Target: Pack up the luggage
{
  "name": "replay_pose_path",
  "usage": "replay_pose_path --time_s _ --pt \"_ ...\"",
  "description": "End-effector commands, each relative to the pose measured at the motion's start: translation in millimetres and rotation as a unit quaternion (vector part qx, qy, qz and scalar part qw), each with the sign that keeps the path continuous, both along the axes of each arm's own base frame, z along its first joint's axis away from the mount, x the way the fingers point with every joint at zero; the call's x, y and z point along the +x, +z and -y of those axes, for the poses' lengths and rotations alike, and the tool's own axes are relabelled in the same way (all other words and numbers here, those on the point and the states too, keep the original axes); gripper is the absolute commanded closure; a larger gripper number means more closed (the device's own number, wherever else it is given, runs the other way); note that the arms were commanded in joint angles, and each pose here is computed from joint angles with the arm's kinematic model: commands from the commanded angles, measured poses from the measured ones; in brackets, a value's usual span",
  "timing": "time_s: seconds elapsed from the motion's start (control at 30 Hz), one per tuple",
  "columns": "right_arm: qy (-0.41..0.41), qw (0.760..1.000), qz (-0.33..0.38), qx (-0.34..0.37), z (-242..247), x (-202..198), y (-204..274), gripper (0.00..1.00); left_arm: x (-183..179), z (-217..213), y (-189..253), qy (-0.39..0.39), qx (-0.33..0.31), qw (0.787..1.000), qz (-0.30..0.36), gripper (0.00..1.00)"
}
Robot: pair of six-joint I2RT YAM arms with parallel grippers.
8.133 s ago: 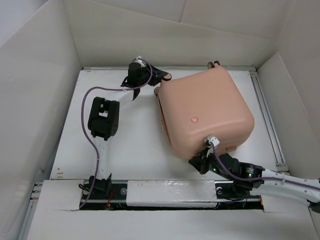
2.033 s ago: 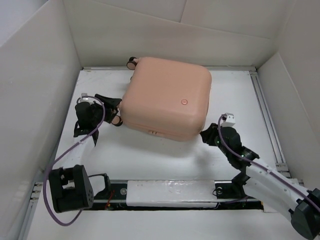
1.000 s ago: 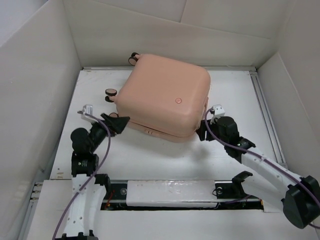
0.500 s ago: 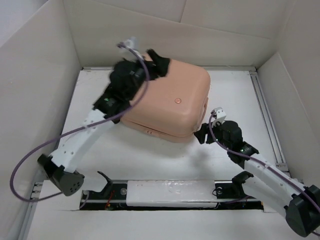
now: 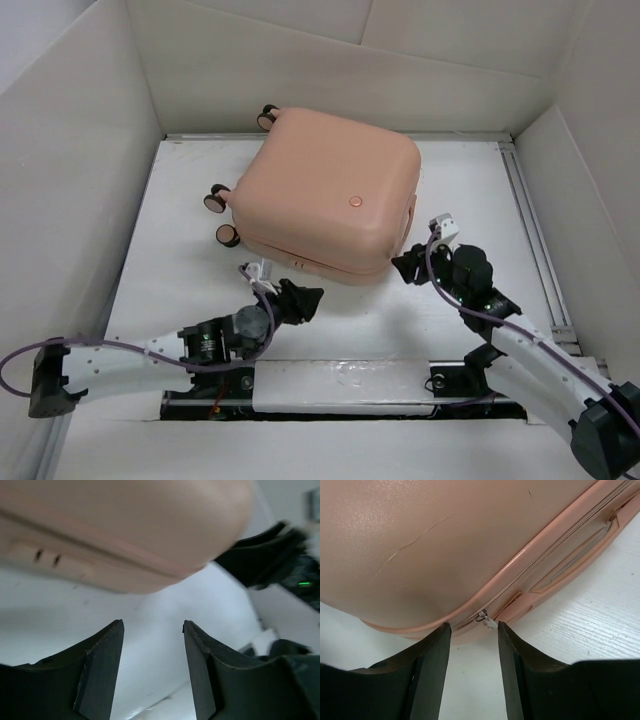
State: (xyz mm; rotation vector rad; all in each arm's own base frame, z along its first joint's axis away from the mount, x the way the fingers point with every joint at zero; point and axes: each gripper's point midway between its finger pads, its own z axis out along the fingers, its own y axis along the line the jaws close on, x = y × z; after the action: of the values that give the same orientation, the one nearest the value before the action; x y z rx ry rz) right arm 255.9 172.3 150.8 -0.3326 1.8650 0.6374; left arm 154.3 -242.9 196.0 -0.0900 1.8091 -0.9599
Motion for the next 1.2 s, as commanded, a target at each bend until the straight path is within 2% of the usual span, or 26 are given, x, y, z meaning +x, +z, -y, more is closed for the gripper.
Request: replay_pose_path --time_s 0.0,0.07,0.2,0.33,0.43,0.47,0.5,0.73,1.0,1.17 --pt "-0.014 0.999 0.045 0.022 3.0 5.5 12.1 0.51 10.0 -13.6 -42.6 0.069 -0.016 0.997 -0.042 0.53" --pt "-0.022 0.997 0.065 0.042 6.7 5.1 18.9 0.48 13.9 -11.8 -58.6 0.082 0.005 0.995 -0.053 0.49" --pt "-0.042 0.994 0.09 0.052 18.1 9.1 30.7 0.47 26.0 -3.1 -66.8 0.078 0.011 0.995 -0.054 0.47" --pt "0.01 0.998 0.051 0.042 5.7 8.8 9.6 0.43 33.5 0.8 -67.6 0.083 0.016 0.995 -0.043 0.46" --pt "0.042 0.998 0.032 0.04 -4.5 17.1 6.1 0.4 59.4 -4.9 -66.4 0.092 0.006 0.995 -0.045 0.46" --pt "0.05 0.997 0.029 0.041 -7.7 18.8 5.8 0.4 55.1 1.5 -65.3 0.071 -0.005 0.996 -0.047 0.47" --pt "0.06 0.997 0.01 0.038 -11.2 18.5 -6.0 0.44 66.8 -7.1 -69.8 0.082 -0.005 0.995 -0.049 0.47" --pt "0.088 0.995 0.022 0.045 -19.7 23.3 -5.5 0.44 63.4 6.8 -72.7 0.036 0.0 0.999 -0.04 0.52" --pt "0.025 0.999 0.043 0.021 2.1 34.0 1.5 0.47 53.9 30.4 -89.1 -0.009 0.023 0.999 -0.047 0.62" --pt "0.022 0.998 0.062 0.021 4.8 32.1 6.4 0.48 55.8 37.7 -86.4 -0.015 0.021 0.999 -0.048 0.65"
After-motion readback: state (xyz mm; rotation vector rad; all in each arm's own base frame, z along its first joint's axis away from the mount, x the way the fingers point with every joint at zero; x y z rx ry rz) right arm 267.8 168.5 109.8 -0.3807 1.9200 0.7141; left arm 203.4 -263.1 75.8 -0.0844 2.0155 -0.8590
